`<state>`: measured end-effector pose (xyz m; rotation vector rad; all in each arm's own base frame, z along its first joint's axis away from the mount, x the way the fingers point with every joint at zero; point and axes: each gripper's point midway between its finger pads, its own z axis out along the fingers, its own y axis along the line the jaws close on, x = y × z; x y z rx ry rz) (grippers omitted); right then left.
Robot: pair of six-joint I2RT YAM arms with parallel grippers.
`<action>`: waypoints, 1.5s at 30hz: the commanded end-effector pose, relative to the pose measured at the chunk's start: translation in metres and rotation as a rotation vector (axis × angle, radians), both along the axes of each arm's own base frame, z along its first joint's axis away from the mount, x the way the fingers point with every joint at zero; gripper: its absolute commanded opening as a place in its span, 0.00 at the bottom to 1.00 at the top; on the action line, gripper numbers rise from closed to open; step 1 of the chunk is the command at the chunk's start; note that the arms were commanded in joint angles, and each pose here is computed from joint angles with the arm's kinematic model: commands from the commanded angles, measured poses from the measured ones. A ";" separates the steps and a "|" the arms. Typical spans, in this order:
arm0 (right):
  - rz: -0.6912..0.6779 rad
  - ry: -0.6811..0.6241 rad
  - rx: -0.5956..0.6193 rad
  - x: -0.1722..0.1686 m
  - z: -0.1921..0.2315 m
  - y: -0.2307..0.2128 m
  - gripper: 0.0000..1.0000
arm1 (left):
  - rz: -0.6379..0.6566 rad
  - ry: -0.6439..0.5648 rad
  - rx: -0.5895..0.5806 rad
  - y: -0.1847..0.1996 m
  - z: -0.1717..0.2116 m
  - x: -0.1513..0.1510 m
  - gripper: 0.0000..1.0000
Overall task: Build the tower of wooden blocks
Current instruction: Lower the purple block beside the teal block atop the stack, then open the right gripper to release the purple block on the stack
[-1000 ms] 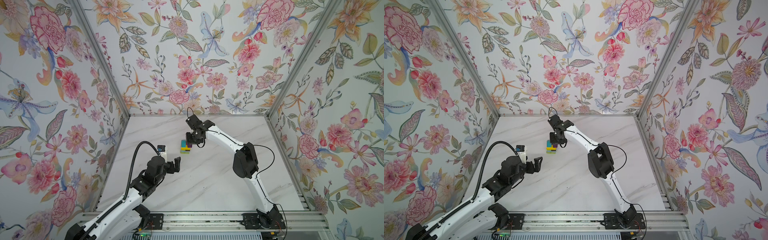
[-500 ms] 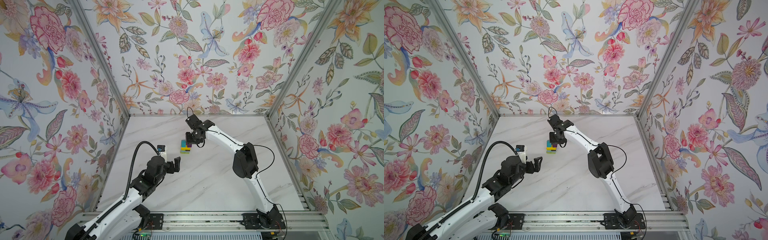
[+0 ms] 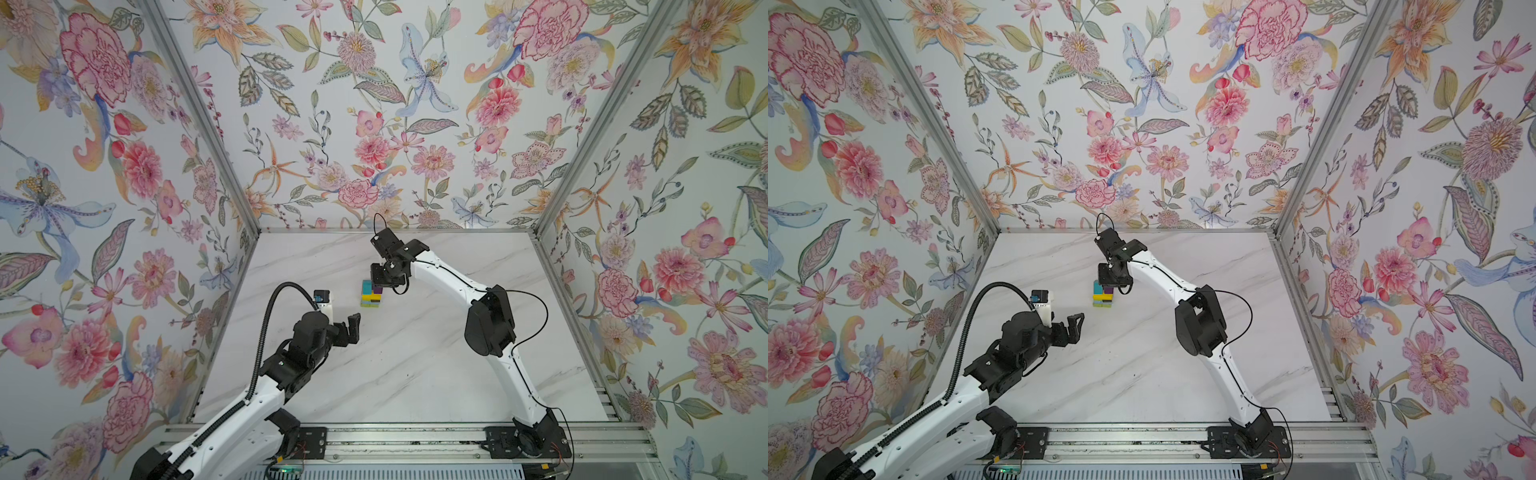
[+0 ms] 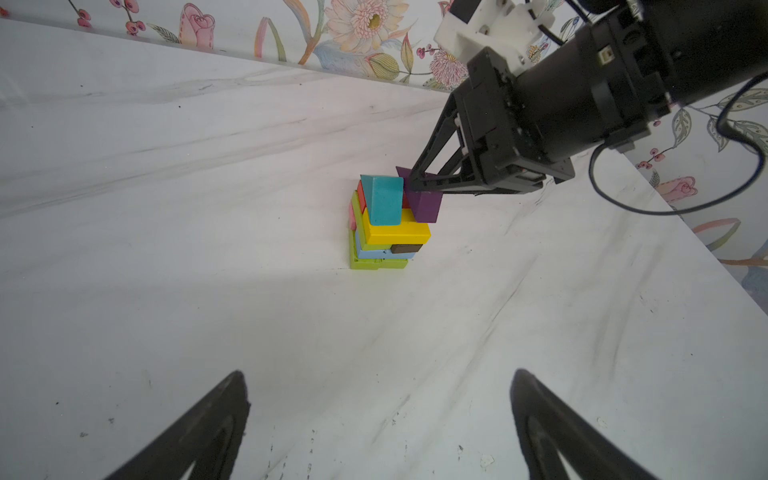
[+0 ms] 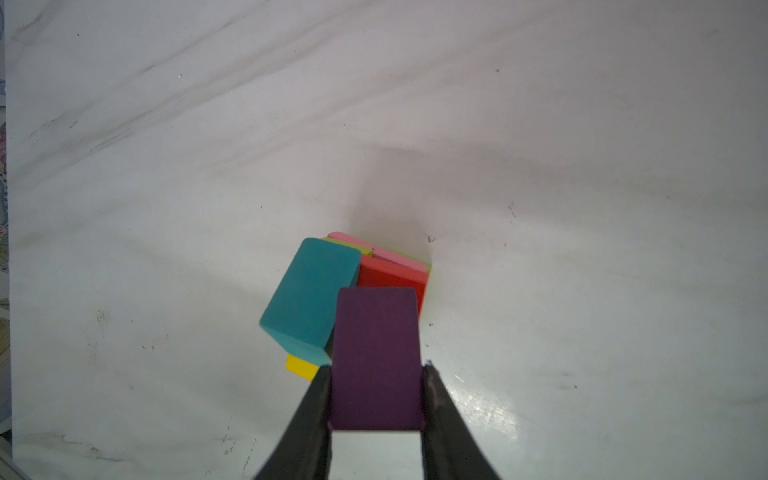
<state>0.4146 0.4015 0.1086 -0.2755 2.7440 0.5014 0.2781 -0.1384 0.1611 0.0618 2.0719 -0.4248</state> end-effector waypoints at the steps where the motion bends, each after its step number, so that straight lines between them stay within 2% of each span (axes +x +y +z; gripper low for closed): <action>1: 0.002 0.027 -0.002 -0.007 -0.004 0.004 0.28 | -0.008 -0.020 -0.009 0.000 0.003 0.002 0.99; 30: -0.004 0.025 0.004 -0.006 0.000 0.004 0.40 | -0.005 -0.021 -0.008 0.001 0.003 0.002 0.99; 45: -0.019 -0.009 0.038 0.000 0.026 -0.004 0.45 | -0.007 -0.029 -0.012 0.001 0.007 0.003 0.99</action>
